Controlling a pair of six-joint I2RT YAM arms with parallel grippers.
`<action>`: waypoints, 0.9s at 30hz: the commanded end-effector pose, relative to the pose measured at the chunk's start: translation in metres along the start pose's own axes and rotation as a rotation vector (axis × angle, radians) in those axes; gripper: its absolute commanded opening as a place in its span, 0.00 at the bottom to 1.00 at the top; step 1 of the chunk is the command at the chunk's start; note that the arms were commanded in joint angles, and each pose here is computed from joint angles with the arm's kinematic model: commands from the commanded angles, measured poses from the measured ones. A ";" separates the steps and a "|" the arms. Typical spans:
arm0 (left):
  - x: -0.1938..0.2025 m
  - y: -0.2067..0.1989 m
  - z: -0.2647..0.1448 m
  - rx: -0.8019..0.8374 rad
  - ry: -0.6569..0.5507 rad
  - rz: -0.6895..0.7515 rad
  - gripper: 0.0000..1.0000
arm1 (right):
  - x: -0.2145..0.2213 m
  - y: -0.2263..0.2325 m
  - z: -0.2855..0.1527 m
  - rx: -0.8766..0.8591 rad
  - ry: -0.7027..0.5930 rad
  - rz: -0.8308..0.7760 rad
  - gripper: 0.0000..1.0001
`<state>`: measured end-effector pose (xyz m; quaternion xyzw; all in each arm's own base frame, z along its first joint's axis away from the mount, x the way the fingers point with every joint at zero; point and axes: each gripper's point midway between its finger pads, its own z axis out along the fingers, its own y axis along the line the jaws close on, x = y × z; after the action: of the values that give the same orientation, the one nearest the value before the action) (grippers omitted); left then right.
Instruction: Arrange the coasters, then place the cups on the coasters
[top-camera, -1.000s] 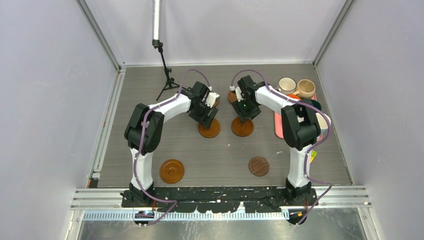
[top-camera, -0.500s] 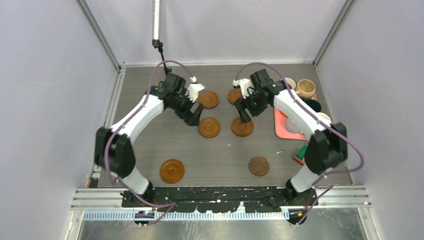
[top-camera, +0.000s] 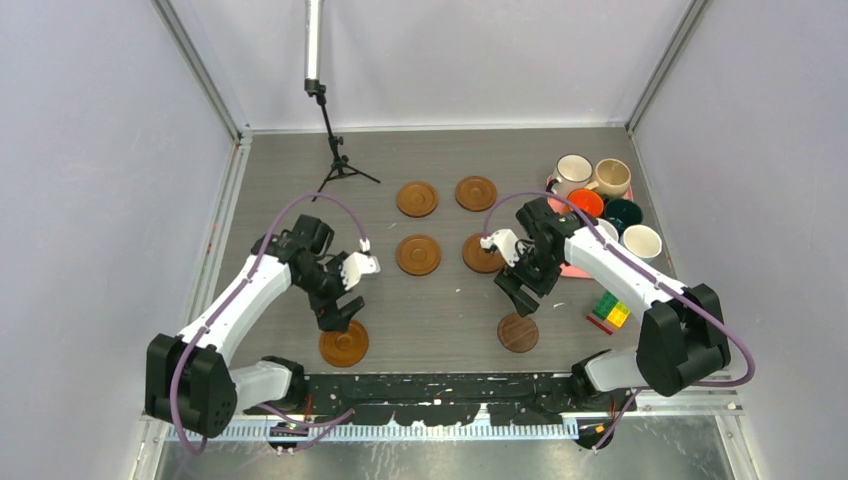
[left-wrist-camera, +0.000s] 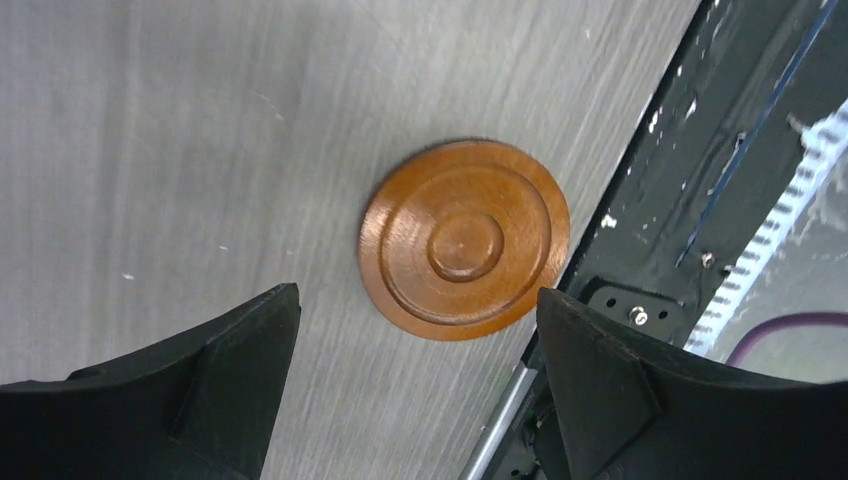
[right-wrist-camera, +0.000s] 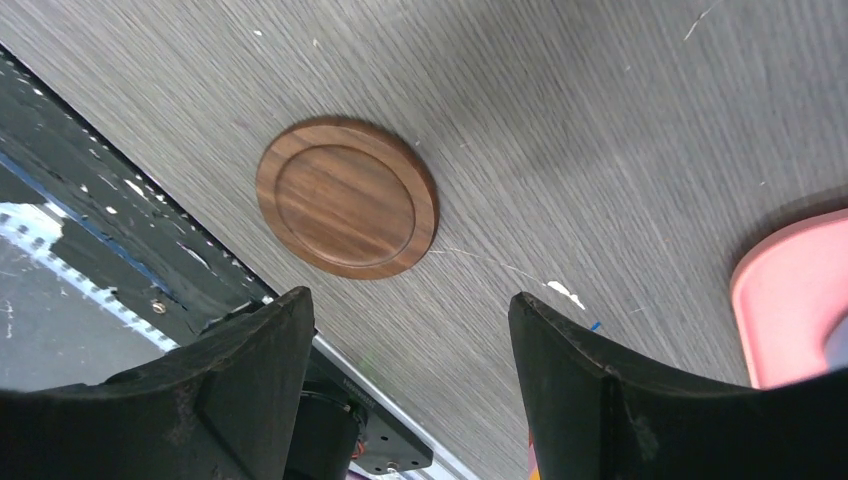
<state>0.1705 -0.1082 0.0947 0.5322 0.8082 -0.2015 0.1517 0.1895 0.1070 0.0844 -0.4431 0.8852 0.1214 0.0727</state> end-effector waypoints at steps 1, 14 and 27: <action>0.022 -0.004 0.009 0.011 0.041 0.114 0.89 | 0.002 -0.015 0.006 0.072 -0.008 -0.022 0.75; 0.035 0.019 0.044 -0.043 0.143 0.141 0.81 | 0.017 -0.033 0.038 0.137 0.052 -0.008 0.71; 0.024 0.010 0.079 -0.055 0.216 0.286 0.76 | 0.026 -0.028 0.062 0.123 0.080 0.014 0.64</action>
<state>0.1609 -0.1067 0.0159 0.6514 0.7475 -0.1003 0.0831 0.1929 0.0835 0.0194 -0.4383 0.8959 0.0542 0.0482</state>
